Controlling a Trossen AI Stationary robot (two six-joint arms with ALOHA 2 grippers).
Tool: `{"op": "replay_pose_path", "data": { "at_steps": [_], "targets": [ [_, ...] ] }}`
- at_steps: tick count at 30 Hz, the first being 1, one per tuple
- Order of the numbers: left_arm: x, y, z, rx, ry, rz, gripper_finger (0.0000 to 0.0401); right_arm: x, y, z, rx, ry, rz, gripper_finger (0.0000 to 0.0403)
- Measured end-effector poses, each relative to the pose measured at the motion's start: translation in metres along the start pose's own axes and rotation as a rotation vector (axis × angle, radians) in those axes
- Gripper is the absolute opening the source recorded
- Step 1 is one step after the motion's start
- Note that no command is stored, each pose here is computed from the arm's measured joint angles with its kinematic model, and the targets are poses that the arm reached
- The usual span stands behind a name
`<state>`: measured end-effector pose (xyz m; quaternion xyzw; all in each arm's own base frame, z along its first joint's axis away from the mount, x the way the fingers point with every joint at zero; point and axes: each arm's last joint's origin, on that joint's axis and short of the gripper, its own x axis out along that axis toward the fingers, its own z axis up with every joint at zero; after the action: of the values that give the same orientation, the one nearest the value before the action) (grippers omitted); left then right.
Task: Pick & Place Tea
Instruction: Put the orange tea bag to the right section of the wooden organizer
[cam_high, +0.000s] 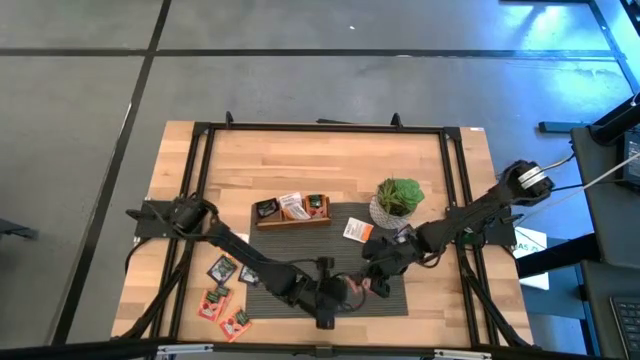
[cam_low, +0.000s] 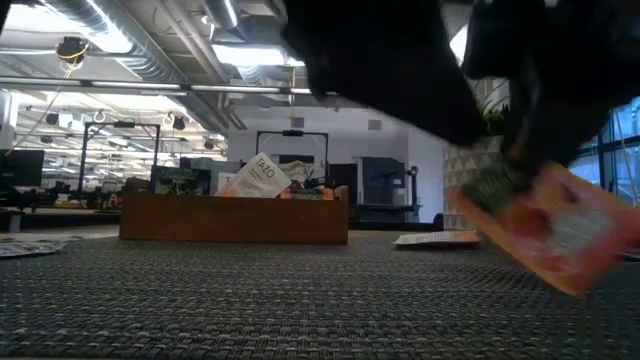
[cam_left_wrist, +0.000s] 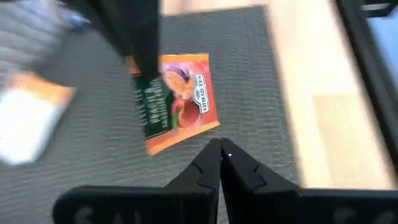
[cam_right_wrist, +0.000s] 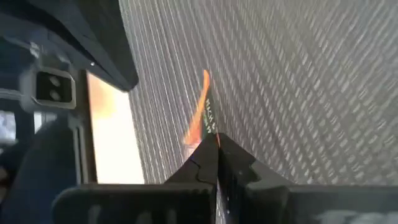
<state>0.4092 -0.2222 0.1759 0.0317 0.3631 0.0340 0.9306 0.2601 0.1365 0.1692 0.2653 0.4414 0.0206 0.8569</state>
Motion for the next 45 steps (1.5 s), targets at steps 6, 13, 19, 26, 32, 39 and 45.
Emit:
{"op": "replay_pose_path", "data": {
  "at_steps": [6,13,19,26,32,39,45],
  "targets": [
    [-0.038,-0.011,-0.005,0.038,-0.1,0.042,0.0003,-0.022,0.012,0.016,-0.084,-0.191,0.056,0.0004],
    [-0.031,-0.024,-0.02,0.008,-0.26,-0.382,0.0003,-0.028,0.018,0.037,-0.185,-0.362,0.141,0.0004],
    [-0.041,-0.009,-0.037,-0.006,-0.33,-0.407,0.0003,-0.037,0.029,0.058,-0.279,-0.443,0.136,0.0003],
    [-0.07,0.011,-0.055,0.066,-0.516,-0.509,0.0004,-0.047,0.039,0.073,-0.332,-0.557,0.059,0.0003],
    [-0.101,0.033,-0.066,0.112,-0.599,-0.487,0.0004,-0.05,0.033,0.084,-0.304,-0.614,0.031,0.0003],
    [-0.119,0.05,-0.077,0.108,-0.575,-0.464,0.0008,-0.047,0.023,0.102,-0.325,-0.715,0.012,0.0003],
    [-0.13,0.053,-0.091,0.12,-0.648,-0.618,0.0006,-0.022,0.007,0.115,-0.381,-0.767,-0.051,0.0003]
  ]
}}
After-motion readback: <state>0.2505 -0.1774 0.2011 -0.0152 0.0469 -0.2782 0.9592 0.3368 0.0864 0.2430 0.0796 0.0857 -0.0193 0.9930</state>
